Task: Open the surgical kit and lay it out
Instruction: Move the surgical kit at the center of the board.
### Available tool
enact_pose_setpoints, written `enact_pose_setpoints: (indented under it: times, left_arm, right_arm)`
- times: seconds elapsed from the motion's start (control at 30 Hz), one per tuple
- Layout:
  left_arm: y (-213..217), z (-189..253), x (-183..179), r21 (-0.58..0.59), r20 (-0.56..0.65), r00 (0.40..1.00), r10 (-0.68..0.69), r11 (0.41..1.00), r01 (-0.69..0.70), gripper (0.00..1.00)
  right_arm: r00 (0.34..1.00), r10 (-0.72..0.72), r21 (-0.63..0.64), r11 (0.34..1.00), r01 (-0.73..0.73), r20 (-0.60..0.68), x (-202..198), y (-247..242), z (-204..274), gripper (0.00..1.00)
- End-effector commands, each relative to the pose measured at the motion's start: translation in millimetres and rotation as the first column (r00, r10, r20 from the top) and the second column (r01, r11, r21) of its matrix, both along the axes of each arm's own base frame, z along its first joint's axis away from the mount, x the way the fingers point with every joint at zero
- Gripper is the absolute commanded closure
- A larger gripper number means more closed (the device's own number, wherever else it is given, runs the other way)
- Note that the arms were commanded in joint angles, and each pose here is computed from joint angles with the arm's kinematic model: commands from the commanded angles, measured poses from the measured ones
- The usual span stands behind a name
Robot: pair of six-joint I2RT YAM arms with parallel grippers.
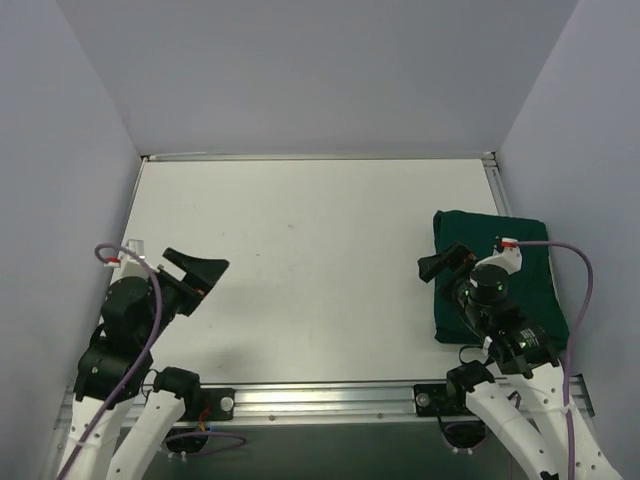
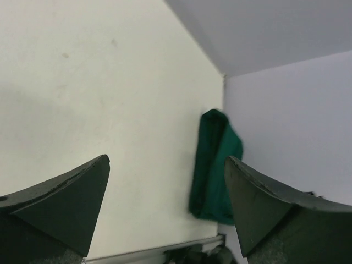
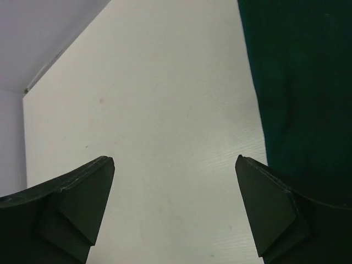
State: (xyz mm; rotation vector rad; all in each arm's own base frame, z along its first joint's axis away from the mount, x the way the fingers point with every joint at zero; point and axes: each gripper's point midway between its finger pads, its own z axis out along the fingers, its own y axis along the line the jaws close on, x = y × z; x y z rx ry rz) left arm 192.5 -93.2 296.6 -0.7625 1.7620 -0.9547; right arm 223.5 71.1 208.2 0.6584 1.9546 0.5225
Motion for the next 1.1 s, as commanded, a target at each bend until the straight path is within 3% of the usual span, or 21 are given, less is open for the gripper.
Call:
enact_pose_setpoints:
  times: [0.0,0.07,0.1,0.17,0.2,0.27,0.3,0.33,0.37,0.47,0.6,0.67,0.73,1.07]
  left_arm:
    - [-22,-45,-15,0.146,-0.157,0.965,-0.209,0.962,0.232,0.06]
    - [-24,-54,-12,0.133,-0.172,0.962,-0.212,0.963,0.236,0.06]
    - [-32,-51,-13,0.119,-0.146,0.953,-0.265,0.952,0.283,0.06]
    - [-38,-51,-10,0.101,-0.107,0.951,-0.289,0.949,0.299,0.06]
    - [-39,-51,-10,0.096,-0.108,0.951,-0.289,0.949,0.299,0.06]
    - [-46,-46,-12,0.093,-0.078,0.937,-0.341,0.933,0.347,0.01]
    - [-47,-43,-13,0.101,-0.07,0.933,-0.354,0.928,0.359,0.07]
    - [-48,-41,-15,0.11,-0.065,0.928,-0.367,0.922,0.372,0.16]
    - [-49,-38,-18,0.134,-0.055,0.919,-0.39,0.909,0.394,0.33]
    - [-42,-32,-24,0.203,-0.073,0.918,-0.39,0.895,0.396,0.66]
    - [-31,-19,-32,0.29,-0.07,0.922,-0.381,0.877,0.384,0.78]
    - [-29,-20,-35,0.311,-0.082,0.919,-0.385,0.866,0.391,0.8]
    - [-30,-18,-37,0.313,-0.081,0.915,-0.395,0.862,0.4,0.97]
    - [-43,-31,-36,0.269,-0.09,0.886,-0.455,0.845,0.461,0.98]
  right_arm:
    - [0.993,-0.116,-0.09,0.989,0.119,0.036,-3,-29,15,0.0]
    - [0.984,-0.148,-0.104,0.982,0.157,0.095,3,-37,32,0.07]
    - [0.978,-0.169,-0.096,0.979,0.18,0.119,7,-39,43,0.29]
    - [0.967,-0.231,-0.138,0.96,0.245,0.111,22,-47,45,0.51]
    - [0.963,-0.253,-0.167,0.95,0.265,0.089,29,-49,42,0.76]
    - [0.948,-0.319,-0.271,0.911,0.311,0.016,50,-56,32,0.91]
    - [0.941,-0.339,-0.309,0.896,0.32,-0.008,57,-58,26,1.0]
    - [0.927,-0.372,-0.363,0.871,0.33,-0.05,70,-60,16,1.0]
    - [0.916,-0.396,-0.39,0.855,0.343,-0.063,76,-64,11,1.0]
    - [0.888,-0.448,-0.458,0.814,0.358,-0.103,103,-83,-9,1.0]
    - [0.862,-0.472,-0.472,0.812,0.344,-0.184,130,-107,-43,1.0]
    - [0.846,-0.497,-0.497,0.793,0.353,-0.192,141,-117,-56,1.0]
    - [0.836,-0.512,-0.521,0.777,0.353,-0.197,151,-123,-67,1.0]
    - [0.807,-0.52,-0.569,0.767,0.297,-0.28,193,-140,-122,1.0]
